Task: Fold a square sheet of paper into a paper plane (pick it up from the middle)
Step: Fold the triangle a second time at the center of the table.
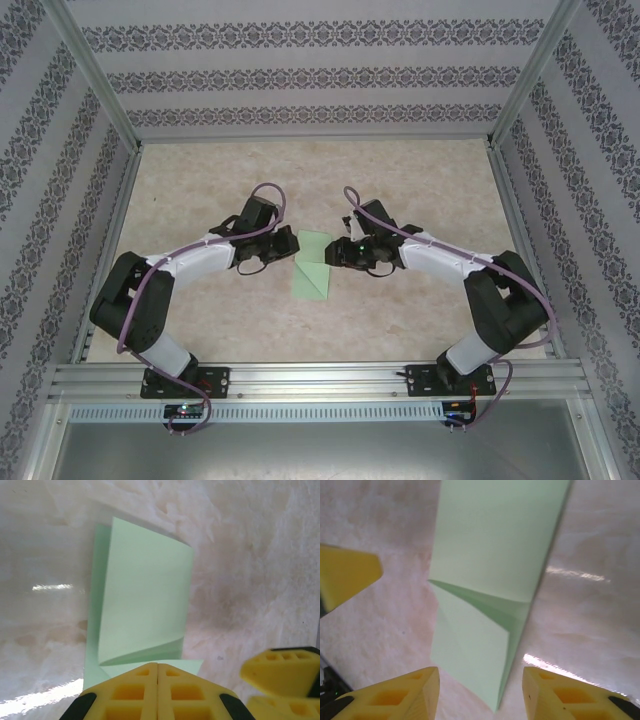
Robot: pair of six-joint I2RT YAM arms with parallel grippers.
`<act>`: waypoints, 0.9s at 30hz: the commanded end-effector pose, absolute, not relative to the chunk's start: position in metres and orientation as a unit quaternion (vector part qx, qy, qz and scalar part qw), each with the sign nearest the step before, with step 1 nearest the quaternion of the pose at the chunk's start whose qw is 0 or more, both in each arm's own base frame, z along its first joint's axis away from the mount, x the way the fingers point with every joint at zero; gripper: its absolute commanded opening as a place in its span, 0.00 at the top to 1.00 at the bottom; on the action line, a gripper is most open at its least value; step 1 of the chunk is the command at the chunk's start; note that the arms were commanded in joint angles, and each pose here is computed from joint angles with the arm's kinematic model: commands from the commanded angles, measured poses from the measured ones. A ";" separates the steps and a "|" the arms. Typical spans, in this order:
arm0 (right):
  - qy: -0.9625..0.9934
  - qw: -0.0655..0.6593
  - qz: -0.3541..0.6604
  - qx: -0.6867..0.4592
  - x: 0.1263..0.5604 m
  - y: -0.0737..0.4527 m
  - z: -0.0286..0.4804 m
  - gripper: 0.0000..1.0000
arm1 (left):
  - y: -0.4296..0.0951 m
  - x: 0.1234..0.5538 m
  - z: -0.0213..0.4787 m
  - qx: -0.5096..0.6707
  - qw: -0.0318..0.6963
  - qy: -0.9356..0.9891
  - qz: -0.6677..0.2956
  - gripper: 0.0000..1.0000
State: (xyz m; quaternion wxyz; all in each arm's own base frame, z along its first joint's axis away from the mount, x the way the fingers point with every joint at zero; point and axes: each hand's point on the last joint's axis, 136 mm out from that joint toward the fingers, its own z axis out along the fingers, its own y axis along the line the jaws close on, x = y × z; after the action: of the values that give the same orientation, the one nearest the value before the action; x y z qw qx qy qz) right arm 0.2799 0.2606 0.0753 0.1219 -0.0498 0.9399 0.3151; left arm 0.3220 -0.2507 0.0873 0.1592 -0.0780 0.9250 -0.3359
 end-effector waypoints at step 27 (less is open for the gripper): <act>0.937 0.058 0.342 -0.038 0.268 0.287 0.022 0.52 | -0.270 0.301 0.030 -0.059 0.093 0.943 -0.313 0.96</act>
State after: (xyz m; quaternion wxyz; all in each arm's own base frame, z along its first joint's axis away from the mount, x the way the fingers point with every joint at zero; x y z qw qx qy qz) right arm 0.2728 0.2766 0.0262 0.0668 -0.0332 0.9427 0.3251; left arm 0.3024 -0.2679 0.0374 0.0911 -0.0639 0.9408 -0.3203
